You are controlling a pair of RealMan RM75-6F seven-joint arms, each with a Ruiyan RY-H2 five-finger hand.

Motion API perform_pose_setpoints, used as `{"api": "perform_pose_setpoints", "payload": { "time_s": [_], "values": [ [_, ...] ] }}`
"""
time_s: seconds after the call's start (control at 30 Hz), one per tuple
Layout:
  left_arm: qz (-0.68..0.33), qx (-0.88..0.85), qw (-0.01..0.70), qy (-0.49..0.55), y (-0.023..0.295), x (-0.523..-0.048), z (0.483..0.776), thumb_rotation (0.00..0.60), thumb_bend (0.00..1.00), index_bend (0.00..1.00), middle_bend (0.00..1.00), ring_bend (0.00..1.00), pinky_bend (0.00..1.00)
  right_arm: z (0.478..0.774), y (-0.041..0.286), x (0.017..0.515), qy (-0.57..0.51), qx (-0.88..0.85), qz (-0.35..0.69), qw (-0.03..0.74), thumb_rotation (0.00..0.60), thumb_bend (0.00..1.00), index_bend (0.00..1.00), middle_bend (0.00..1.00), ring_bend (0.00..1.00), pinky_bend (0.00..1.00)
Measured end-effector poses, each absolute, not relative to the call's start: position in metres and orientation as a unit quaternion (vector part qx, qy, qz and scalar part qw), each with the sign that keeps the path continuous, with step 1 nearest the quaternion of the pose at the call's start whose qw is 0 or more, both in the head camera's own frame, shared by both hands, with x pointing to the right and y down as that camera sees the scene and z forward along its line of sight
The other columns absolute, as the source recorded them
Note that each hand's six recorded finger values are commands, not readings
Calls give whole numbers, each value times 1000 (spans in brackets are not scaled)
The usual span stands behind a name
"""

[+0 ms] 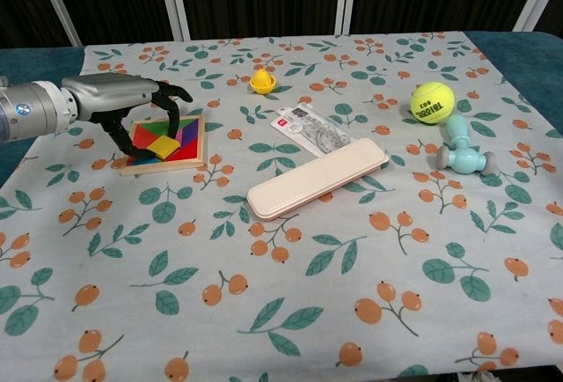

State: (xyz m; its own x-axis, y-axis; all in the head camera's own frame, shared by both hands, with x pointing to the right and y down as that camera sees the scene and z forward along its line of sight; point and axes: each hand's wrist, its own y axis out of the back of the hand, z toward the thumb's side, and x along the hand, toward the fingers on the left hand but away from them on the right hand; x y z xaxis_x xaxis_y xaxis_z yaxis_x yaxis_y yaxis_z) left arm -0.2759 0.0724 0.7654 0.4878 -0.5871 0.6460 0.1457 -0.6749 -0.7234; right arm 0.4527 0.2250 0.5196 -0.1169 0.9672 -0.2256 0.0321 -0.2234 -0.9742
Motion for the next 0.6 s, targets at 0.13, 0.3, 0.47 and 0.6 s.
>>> {"api": "perform_pose_setpoints", "payload": {
  "time_s": [0.13,0.3,0.47,0.6],
  "values": [
    [-482,-777,379,142,73,-274,764,600,351,492,58,0,0,519,225,453,-474,-527,578,404,600,80,0,0,84,235],
    [-484,-777,378,140,74,-276,764,600,351,492,58,0,0,519,225,453,-474,-527,577,405,600,81,0,0,83,235],
    [-484,-776,378,140,73,-275,763,600,352,492,58,0,0,519,225,453,-475,-526,578,404,600,81,0,0,84,235],
    [-485,-776,378,139,73,-274,763,600,351,491,58,0,0,519,225,453,-476,-526,578,404,600,81,0,0,84,235]
  ]
}}
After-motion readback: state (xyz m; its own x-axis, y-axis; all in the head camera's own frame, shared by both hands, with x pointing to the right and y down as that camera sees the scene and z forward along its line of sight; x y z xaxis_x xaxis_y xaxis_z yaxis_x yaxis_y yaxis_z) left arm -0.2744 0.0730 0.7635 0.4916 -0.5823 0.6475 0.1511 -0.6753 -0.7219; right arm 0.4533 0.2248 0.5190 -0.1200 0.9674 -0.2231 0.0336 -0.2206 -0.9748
